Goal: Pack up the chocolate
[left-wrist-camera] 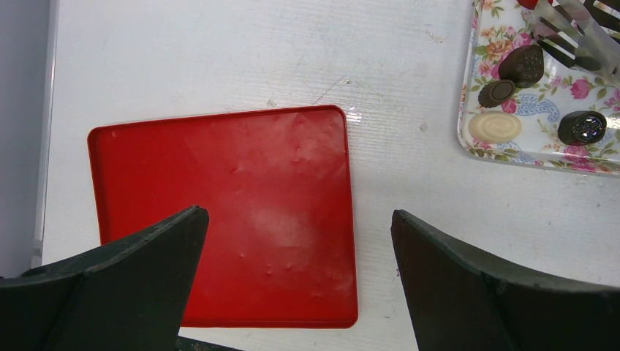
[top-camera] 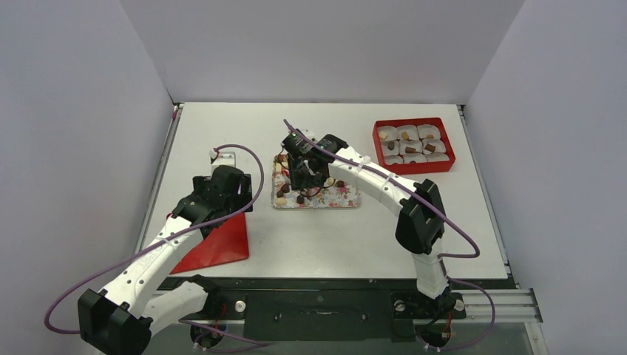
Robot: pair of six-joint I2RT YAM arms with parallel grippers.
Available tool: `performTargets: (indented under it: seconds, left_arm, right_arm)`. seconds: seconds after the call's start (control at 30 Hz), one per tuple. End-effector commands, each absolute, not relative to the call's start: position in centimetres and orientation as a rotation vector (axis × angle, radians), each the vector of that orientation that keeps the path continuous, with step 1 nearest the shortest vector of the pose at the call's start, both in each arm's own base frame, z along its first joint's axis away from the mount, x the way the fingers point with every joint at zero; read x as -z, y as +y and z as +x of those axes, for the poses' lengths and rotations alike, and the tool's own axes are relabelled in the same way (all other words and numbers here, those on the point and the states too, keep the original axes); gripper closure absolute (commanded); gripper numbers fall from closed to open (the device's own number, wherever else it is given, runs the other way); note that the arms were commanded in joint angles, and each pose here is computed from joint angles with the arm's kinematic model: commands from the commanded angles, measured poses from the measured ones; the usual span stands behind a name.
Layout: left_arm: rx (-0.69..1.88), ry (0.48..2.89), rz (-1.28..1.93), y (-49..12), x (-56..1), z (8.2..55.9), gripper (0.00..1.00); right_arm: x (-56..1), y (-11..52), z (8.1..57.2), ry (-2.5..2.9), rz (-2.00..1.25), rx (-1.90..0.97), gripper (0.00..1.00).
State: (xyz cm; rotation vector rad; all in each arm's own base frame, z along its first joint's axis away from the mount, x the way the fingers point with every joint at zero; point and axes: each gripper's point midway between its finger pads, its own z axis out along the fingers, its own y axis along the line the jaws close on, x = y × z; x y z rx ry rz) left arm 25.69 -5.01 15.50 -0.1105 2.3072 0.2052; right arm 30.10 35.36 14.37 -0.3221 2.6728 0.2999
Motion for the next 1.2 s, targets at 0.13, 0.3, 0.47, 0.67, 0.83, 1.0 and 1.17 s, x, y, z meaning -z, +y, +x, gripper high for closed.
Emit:
performTargets:
  seconds: [0.13, 0.3, 0.47, 0.67, 0.83, 1.0, 1.17]
  left_arm:
    - [-0.189, 2.268, -0.134, -4.9, -16.6, 26.2, 0.04]
    - [-0.188, 2.267, -0.134, -4.9, -16.6, 26.2, 0.04]
    - [-0.188, 2.268, -0.134, -4.9, -16.6, 26.2, 0.04]
    - [-0.188, 2.269, -0.133, -4.9, -16.6, 26.2, 0.04]
    - [-0.189, 2.269, -0.133, -4.9, -16.6, 26.2, 0.03]
    - [-0.189, 2.269, -0.131, -4.9, -16.6, 26.2, 0.04]
    - [-0.190, 2.270, -0.131, -4.9, -16.5, 26.2, 0.04]
  right_arm:
    - [-15.2, 36.0, 31.5, 2.627, -0.284, -0.319, 0.66]
    - [-14.8, 36.0, 31.6, 2.634, -0.283, -0.320, 0.66]
    - [-14.5, 36.1, 31.8, 2.636, -0.280, -0.322, 0.66]
    - [-14.4, 36.3, 31.9, 2.638, -0.278, -0.328, 0.67]
    - [-14.5, 36.1, 31.9, 2.637, -0.275, -0.327, 0.67]
    - [-15.3, 35.8, 31.6, 2.627, -0.272, -0.338, 0.69]
    - [-16.1, 35.4, 31.5, 2.616, -0.270, -0.340, 0.70]
